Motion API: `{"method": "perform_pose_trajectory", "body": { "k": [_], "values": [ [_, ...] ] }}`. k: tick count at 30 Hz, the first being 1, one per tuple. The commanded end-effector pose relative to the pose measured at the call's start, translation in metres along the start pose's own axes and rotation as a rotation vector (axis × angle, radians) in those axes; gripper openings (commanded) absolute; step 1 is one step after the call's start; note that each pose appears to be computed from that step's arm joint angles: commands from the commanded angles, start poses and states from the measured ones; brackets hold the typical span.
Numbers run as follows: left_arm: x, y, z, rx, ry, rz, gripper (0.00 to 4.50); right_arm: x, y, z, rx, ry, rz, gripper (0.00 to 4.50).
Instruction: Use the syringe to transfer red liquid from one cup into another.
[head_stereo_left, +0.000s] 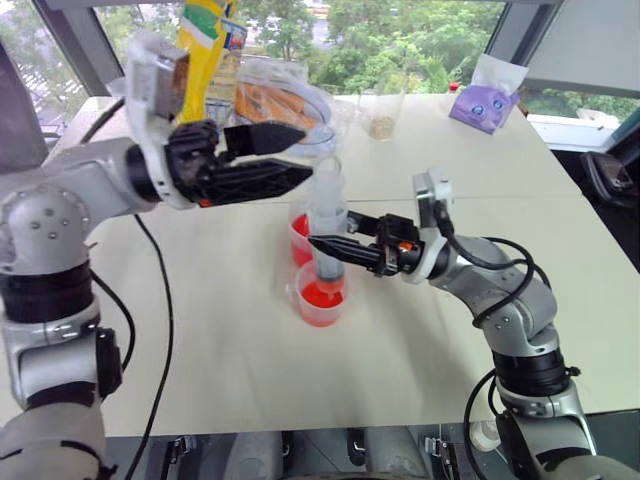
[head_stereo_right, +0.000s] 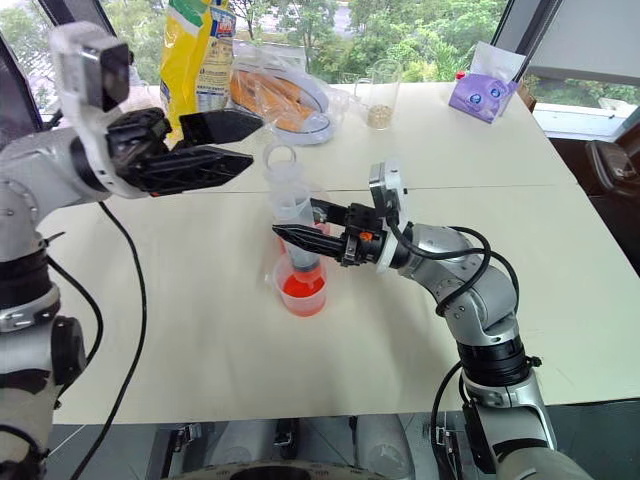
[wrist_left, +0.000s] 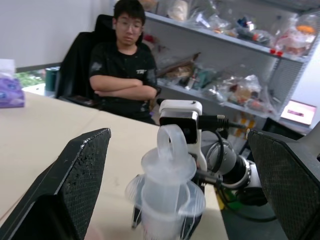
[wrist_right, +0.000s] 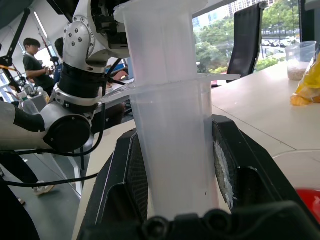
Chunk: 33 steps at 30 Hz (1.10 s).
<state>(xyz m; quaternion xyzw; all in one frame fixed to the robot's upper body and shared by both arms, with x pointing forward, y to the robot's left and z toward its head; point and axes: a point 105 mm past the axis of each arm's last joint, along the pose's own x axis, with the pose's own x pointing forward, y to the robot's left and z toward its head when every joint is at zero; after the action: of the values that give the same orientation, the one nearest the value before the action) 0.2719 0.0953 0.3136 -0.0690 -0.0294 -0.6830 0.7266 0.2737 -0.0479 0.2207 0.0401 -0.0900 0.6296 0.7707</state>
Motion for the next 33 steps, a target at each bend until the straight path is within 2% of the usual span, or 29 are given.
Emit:
{"method": "perform_pose_trajectory", "body": {
  "k": [1,2,5,7,8,12,18,33],
  "values": [
    [0.008,-0.004,0.005,0.048,0.003,-0.017,4.49,0.002,0.004,0.008,-0.038,-0.024,0.016,1.42],
    [0.009,-0.004,0.004,0.049,0.005,-0.02,4.49,0.002,0.004,0.008,-0.037,-0.026,0.015,1.42],
    [0.012,-0.003,0.002,0.046,0.009,-0.026,3.62,0.002,0.004,0.008,-0.038,-0.025,0.012,1.42],
    [0.013,-0.003,0.0,0.044,0.015,-0.03,2.46,0.002,0.003,0.008,-0.039,-0.024,0.011,1.42],
    [0.013,-0.003,-0.001,0.043,0.018,-0.032,2.1,0.002,0.003,0.008,-0.04,-0.024,0.01,1.42],
    [0.014,-0.004,-0.004,0.041,0.024,-0.041,0.07,0.002,0.003,0.008,-0.044,-0.023,0.009,1.42],
    [0.014,-0.007,-0.01,0.033,0.059,-0.06,0.07,0.004,0.003,0.016,-0.056,-0.04,0.01,1.42],
    [0.012,-0.01,-0.041,0.013,0.141,-0.088,0.07,0.01,-0.003,0.062,-0.073,-0.145,0.003,1.42]
  ]
}}
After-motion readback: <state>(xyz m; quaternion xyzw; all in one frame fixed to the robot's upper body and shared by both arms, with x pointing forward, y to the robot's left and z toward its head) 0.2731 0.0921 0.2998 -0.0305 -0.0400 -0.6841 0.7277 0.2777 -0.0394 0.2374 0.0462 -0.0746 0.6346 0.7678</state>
